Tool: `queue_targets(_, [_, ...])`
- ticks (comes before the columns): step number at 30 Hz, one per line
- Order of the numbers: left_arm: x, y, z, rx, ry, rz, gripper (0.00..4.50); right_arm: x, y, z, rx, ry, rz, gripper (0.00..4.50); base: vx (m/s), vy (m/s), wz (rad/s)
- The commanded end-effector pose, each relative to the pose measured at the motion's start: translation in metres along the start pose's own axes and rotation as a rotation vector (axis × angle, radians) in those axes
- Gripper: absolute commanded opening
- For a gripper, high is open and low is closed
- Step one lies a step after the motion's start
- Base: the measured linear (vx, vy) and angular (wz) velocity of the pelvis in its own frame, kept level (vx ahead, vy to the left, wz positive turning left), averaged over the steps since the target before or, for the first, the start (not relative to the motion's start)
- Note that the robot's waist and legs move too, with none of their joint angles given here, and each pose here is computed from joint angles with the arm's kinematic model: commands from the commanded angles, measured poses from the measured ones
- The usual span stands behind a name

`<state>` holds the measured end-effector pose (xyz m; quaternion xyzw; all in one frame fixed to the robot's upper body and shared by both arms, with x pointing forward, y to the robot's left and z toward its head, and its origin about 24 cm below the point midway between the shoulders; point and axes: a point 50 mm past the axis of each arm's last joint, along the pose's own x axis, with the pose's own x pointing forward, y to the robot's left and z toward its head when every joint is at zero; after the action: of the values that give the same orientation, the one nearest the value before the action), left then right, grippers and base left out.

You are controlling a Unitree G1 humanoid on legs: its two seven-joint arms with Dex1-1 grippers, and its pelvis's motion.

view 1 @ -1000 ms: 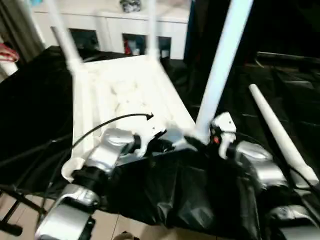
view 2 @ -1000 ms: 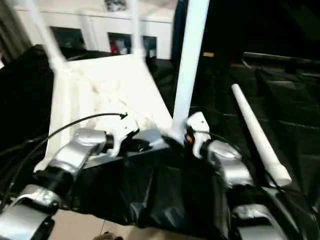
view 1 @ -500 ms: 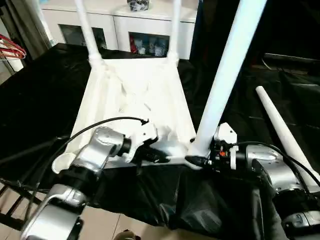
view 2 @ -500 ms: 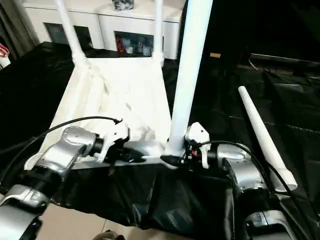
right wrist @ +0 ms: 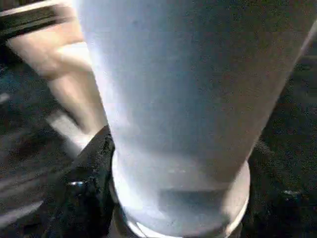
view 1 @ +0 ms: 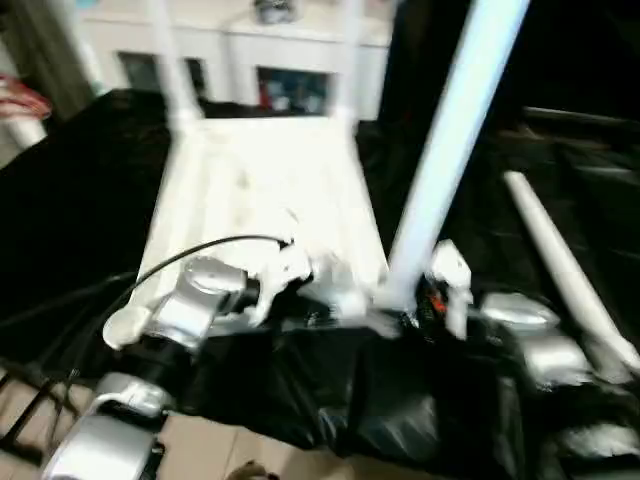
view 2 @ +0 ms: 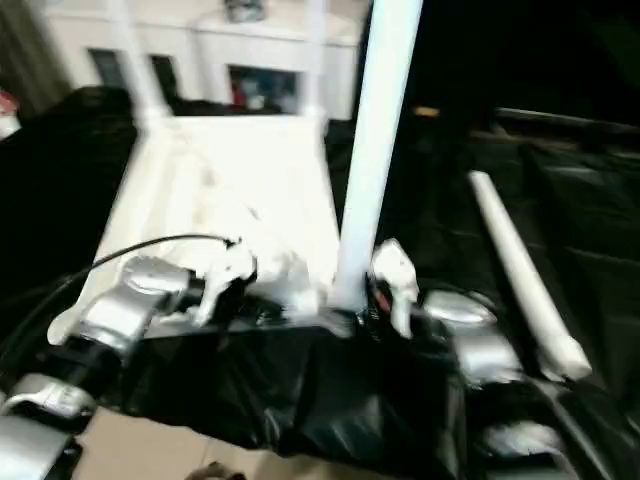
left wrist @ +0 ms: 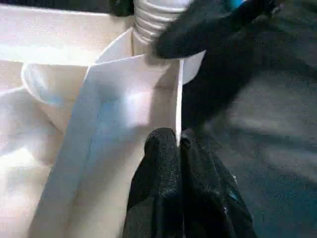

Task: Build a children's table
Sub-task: Rotate leg to tighten

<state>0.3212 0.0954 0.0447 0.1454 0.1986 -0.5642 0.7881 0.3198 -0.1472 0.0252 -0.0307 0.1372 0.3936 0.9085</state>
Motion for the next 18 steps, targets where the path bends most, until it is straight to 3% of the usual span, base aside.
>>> queue_targets(1, [0.021,-0.006,0.035,0.033,-0.131,0.011,0.00,0.024,0.025,-0.018,0.049,0.082,0.011,2.75,0.000,0.000,0.00])
queue_targets(7, [0.037,-0.007,0.048,-0.009,-0.170,0.126,0.00,0.041,0.028,-0.015,0.086,0.070,-0.162,2.75,0.000,0.000,0.00])
queue_targets(8, [0.039,-0.009,0.050,-0.001,-0.175,0.119,0.00,0.044,0.030,-0.013,0.093,0.049,-0.155,3.31,0.000,0.000,0.00])
queue_targets(12, [0.040,-0.016,0.048,0.022,-0.175,0.059,0.00,0.045,0.033,-0.009,0.117,0.005,-0.112,3.55,0.000,0.000,0.00])
queue_targets(13, [0.038,-0.016,0.047,0.027,-0.170,0.049,0.00,0.043,0.032,-0.008,0.099,0.005,-0.105,3.55,0.000,0.000,0.00])
queue_targets(14, [0.036,-0.016,0.045,0.031,-0.168,0.038,0.00,0.041,0.030,-0.008,0.077,0.005,-0.097,3.87,0.000,0.000,0.00])
queue_targets(18, [0.027,-0.015,0.038,0.044,-0.149,-0.008,0.00,0.031,0.024,-0.007,-0.001,0.009,-0.049,3.95,0.000,0.000,0.00])
